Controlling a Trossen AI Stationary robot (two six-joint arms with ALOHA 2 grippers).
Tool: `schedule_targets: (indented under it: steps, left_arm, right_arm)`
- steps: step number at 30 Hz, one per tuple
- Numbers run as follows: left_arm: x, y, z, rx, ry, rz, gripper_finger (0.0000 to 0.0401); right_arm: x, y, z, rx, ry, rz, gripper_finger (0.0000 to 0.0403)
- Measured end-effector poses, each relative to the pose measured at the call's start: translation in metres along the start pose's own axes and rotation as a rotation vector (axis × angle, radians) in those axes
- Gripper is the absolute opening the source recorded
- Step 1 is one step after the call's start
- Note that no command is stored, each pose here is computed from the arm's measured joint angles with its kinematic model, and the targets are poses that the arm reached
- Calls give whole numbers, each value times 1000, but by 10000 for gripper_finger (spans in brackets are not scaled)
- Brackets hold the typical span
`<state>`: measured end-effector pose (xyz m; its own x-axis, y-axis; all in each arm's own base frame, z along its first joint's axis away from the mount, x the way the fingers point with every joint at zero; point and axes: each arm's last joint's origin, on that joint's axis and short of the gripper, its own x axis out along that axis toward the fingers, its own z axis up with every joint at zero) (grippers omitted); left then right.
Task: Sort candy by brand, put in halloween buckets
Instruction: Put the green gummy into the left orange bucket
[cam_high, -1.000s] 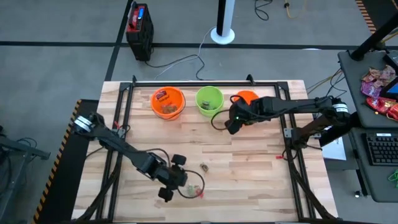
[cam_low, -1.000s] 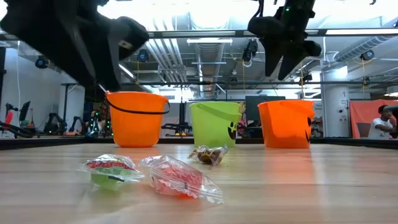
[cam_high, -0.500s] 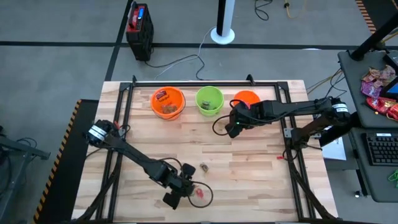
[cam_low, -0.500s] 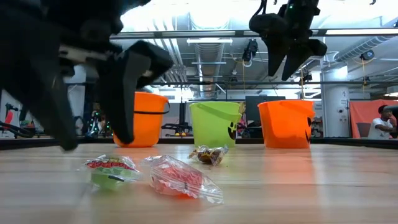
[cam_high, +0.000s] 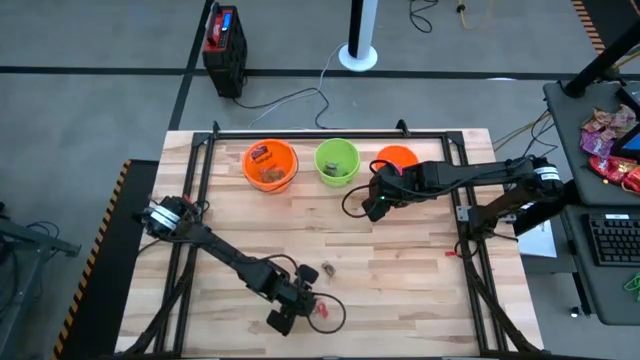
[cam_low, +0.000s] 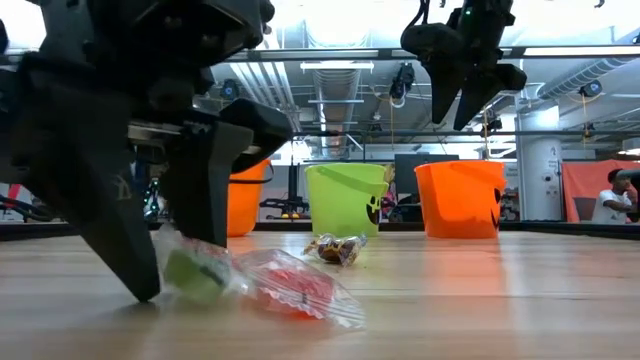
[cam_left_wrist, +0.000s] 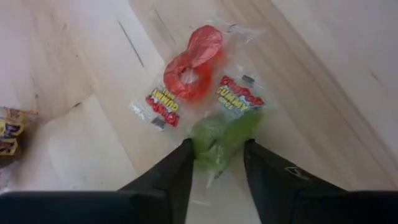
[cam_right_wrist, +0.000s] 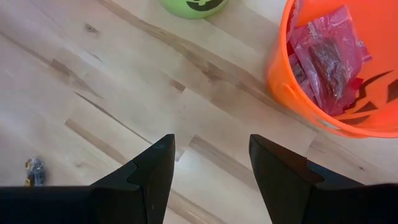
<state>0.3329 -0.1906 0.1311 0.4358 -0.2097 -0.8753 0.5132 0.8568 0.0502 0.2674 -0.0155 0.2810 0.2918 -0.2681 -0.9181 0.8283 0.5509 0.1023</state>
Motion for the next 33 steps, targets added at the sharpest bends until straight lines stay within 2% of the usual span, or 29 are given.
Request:
schedule_targets:
  steps: [8, 15, 18, 21, 25, 30, 33]
  left_arm:
    - [1, 1, -1, -41, -2, -7, 14]
    - [-10, 1, -5, -130, 51, -14, 5]
    - [-26, 2, -7, -172, 77, -11, 3]
    - [-52, 8, -2, -223, 40, -5, 1]
    - [-89, 32, -3, -361, 9, 30, 1]
    - [-144, 86, -24, -622, 2, 143, 0]
    - [-182, 121, -45, -814, -15, 291, 0]
  right_arm:
    - [0, 0, 0, -5, 0, -1, 199]
    - [0, 0, 0, -8, 4, 3, 199]
    - [0, 0, 0, -20, 6, 4, 199]
    - [0, 0, 0, -38, 5, 5, 199]
    - [0, 0, 0, -61, -3, 2, 199]
    - [0, 0, 1, -84, -15, -3, 199]
    - [0, 0, 1, -94, -24, -10, 199]
